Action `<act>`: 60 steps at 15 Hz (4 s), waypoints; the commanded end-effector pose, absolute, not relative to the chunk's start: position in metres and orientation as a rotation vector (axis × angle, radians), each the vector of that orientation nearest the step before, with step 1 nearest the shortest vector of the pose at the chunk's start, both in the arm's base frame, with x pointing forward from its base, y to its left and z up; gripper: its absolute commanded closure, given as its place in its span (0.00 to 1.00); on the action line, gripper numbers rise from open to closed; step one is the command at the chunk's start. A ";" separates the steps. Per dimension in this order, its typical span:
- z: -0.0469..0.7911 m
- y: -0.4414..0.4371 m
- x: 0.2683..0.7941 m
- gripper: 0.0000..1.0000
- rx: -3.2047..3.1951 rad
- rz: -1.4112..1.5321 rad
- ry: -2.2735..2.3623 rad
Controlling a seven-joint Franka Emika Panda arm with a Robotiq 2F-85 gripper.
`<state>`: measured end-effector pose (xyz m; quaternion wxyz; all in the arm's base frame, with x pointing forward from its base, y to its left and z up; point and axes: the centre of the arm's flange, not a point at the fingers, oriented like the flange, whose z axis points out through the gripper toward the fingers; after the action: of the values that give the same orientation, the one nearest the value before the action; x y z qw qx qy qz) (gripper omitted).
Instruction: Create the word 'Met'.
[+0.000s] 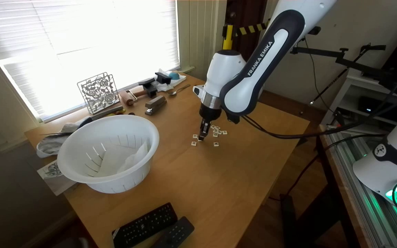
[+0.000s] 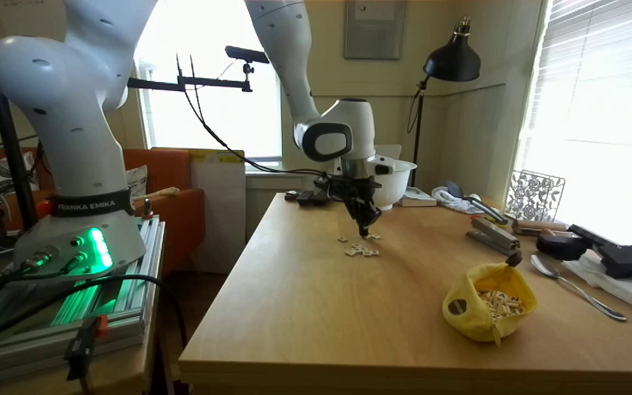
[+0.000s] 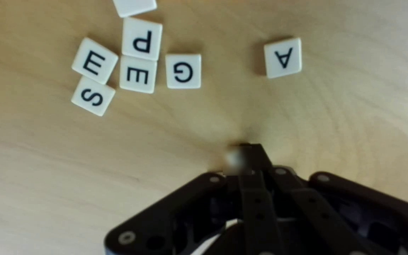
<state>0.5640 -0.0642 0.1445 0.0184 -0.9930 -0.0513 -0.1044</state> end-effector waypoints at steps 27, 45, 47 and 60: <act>0.131 -0.060 0.582 1.00 -3.074 -0.389 0.081; 0.147 -0.037 0.584 1.00 -3.067 -0.400 0.014; 0.155 -0.035 0.585 1.00 -3.066 -0.412 0.007; 0.179 -0.055 0.587 1.00 -3.084 -0.375 -0.094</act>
<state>0.5890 -0.0446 0.1724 0.0194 -0.9906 -0.0079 -0.1354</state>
